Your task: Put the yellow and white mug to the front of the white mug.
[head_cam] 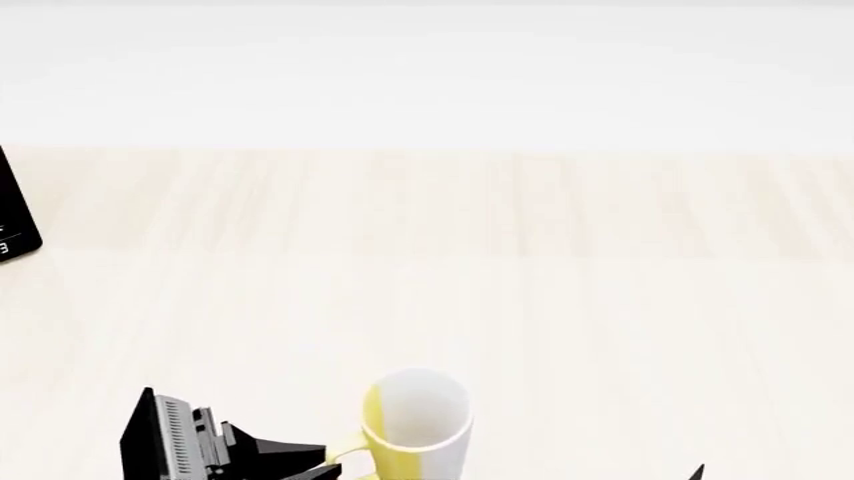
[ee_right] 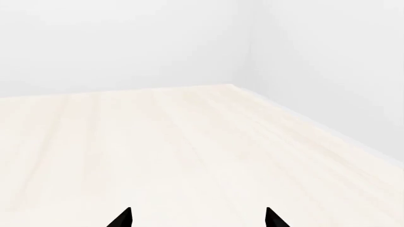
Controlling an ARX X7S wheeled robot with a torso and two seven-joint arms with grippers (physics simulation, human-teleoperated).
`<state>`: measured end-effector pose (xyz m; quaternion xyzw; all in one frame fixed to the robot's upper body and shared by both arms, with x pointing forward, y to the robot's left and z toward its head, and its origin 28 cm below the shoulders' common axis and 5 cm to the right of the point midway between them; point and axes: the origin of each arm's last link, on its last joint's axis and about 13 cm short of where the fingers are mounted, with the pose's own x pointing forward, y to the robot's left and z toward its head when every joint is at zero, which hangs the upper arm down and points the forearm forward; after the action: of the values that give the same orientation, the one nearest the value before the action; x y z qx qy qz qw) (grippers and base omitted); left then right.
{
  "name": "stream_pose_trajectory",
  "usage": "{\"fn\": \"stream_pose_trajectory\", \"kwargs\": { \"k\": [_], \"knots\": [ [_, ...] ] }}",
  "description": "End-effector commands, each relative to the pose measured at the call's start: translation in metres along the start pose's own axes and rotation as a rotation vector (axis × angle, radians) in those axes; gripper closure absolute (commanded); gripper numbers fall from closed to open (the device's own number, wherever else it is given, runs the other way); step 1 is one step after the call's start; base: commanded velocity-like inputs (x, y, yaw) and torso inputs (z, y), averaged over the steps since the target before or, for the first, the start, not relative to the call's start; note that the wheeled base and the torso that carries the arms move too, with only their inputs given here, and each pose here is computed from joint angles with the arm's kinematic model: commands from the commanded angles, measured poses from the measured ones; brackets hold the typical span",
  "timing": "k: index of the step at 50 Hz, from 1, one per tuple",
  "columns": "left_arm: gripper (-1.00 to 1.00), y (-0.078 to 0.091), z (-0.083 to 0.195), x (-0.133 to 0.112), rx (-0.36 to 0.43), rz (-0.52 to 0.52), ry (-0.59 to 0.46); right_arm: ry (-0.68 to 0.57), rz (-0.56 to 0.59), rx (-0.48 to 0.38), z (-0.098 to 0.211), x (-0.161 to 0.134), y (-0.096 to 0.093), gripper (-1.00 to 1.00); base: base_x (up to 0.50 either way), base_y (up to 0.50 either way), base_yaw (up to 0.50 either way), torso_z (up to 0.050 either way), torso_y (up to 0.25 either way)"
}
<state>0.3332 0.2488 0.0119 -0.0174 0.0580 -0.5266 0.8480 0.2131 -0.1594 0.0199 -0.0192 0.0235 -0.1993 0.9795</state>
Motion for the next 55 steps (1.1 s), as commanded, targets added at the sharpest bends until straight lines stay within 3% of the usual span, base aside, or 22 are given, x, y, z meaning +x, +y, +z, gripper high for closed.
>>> {"fn": "stream_pose_trajectory", "kwargs": {
  "k": [1, 34, 35, 55],
  "knots": [
    [1.0, -0.004, -0.013, 0.002, -0.019, -0.006, 0.053, -0.001, 0.0, 0.002, 0.0, -0.001, -0.001, -1.0, 0.0, 0.0, 0.0, 0.0, 0.0],
    [1.0, -0.005, -0.026, 0.001, -0.015, 0.003, 0.079, -0.002, 0.001, 0.001, 0.0, -0.001, -0.001, -1.0, 0.0, 0.0, 0.0, 0.0, 0.0],
    [-1.0, -0.005, -0.026, 0.001, -0.019, 0.016, 0.087, -0.002, 0.002, 0.001, 0.0, -0.001, -0.001, -1.0, 0.0, 0.0, 0.0, 0.0, 0.0],
    [-1.0, -0.003, -0.024, -0.001, -0.033, 0.01, 0.038, -0.002, 0.007, -0.005, 0.0, 0.0, 0.001, -1.0, 0.0, 0.0, 0.0, 0.0, 0.0]
  ]
}}
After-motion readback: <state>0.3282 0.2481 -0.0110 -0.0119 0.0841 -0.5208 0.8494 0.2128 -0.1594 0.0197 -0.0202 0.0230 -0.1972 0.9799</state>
